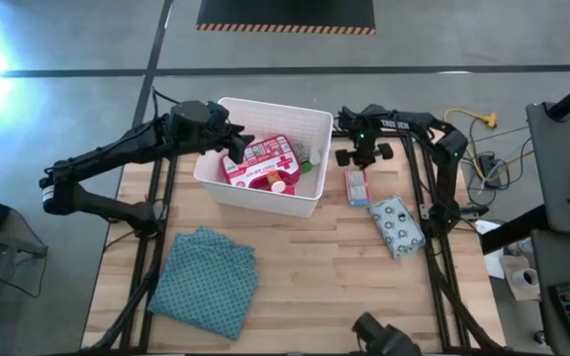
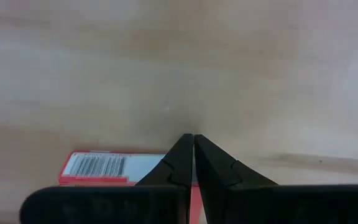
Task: Pick & place medical supplies in basket/bin
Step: Put the red medicine box into the white bin
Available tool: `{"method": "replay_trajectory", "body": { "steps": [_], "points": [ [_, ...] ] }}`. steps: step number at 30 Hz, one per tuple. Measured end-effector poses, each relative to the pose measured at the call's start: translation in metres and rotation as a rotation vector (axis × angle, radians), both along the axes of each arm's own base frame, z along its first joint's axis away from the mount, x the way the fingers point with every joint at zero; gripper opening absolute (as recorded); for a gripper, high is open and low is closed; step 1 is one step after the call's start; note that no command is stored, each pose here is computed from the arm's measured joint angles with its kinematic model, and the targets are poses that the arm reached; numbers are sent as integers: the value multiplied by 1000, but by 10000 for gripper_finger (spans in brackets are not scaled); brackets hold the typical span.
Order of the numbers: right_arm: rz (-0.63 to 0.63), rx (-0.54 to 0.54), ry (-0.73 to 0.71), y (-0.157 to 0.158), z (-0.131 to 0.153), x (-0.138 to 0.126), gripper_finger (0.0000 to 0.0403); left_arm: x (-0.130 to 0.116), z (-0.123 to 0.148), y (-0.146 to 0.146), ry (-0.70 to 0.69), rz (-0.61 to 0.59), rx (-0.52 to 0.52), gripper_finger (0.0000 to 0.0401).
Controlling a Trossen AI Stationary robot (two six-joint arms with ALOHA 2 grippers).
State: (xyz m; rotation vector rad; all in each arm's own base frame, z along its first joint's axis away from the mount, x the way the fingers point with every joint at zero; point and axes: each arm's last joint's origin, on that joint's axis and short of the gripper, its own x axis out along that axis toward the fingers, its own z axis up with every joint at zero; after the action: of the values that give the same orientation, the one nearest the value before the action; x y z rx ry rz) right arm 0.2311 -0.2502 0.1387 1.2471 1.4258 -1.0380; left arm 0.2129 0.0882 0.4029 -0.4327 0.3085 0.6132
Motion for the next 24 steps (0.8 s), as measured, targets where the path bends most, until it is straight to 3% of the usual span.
{"method": "replay_trajectory", "body": {
  "steps": [7,11,13,16,18,24],
  "points": [
    [88,343,-107,31,15,-3,13,0,0,0,0,0,0,225],
    [259,440,-160,53,38,-4,13,0,0,0,1,-1,2,225],
    [346,383,-144,61,51,-4,13,0,0,0,2,-1,2,225],
    [425,176,-81,67,71,-5,13,0,0,0,2,-1,2,225],
    [468,45,-125,72,87,-6,13,0,0,0,2,-2,2,225],
    [604,-174,-279,107,128,-19,13,2,0,-3,-13,-95,-34,225]
  ]
}}
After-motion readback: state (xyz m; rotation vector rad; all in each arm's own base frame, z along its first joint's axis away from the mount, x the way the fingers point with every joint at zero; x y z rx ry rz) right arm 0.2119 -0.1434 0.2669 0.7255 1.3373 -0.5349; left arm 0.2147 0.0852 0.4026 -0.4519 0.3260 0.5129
